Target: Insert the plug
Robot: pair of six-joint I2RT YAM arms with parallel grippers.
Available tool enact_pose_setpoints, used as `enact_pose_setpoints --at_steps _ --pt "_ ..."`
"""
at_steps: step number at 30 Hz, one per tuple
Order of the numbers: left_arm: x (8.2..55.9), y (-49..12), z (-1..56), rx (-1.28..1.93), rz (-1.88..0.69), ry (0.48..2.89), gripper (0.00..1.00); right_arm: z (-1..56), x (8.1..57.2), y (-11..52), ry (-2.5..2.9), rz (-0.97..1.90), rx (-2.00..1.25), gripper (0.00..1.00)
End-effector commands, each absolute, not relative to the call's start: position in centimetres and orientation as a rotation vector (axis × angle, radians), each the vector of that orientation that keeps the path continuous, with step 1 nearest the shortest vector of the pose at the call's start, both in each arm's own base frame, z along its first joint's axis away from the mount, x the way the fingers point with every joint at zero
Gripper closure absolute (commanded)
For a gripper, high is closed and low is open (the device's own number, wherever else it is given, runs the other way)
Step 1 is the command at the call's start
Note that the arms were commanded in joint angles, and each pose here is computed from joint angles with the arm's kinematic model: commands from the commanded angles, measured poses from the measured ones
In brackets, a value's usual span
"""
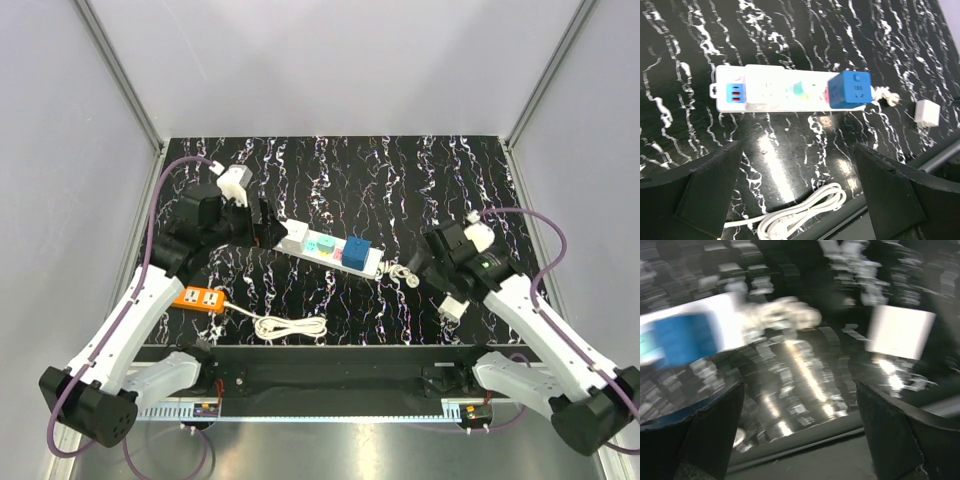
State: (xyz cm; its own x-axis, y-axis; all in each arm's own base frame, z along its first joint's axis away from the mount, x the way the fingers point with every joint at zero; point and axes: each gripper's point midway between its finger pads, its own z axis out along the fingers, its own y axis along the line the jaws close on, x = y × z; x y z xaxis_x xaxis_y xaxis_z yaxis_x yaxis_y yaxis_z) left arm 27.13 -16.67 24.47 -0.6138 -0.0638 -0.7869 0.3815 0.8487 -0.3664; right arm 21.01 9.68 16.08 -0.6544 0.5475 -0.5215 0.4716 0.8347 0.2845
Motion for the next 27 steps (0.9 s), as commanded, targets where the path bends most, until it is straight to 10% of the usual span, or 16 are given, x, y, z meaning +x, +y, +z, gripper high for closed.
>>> enact_pose_setpoints --at_steps 1,19,23,25,27 --pt "27.3 -18.2 25.2 0.291 -0.739 2.099 0.01 11.9 18.7 5.3 2.471 -0.102 0.943 0.0" --pt "26.3 -19.8 25.3 0.36 -0.855 2.086 0.01 2.6 19.9 1.5 2.578 -0.415 1.113 0.03" --pt "26.1 -19.9 25.3 0.382 -0.866 2.076 0.05 1.8 20.6 2.0 2.58 -0.353 1.108 0.3" --pt "25.8 -20.3 25.5 0.414 -0.896 2.061 0.07 2.1 21.0 2.3 2.591 -0.319 1.066 0.85" --pt "25.3 -20.7 25.9 0.445 -0.933 2.037 0.09 3.4 22.0 3.2 2.615 -0.234 0.983 1.0"
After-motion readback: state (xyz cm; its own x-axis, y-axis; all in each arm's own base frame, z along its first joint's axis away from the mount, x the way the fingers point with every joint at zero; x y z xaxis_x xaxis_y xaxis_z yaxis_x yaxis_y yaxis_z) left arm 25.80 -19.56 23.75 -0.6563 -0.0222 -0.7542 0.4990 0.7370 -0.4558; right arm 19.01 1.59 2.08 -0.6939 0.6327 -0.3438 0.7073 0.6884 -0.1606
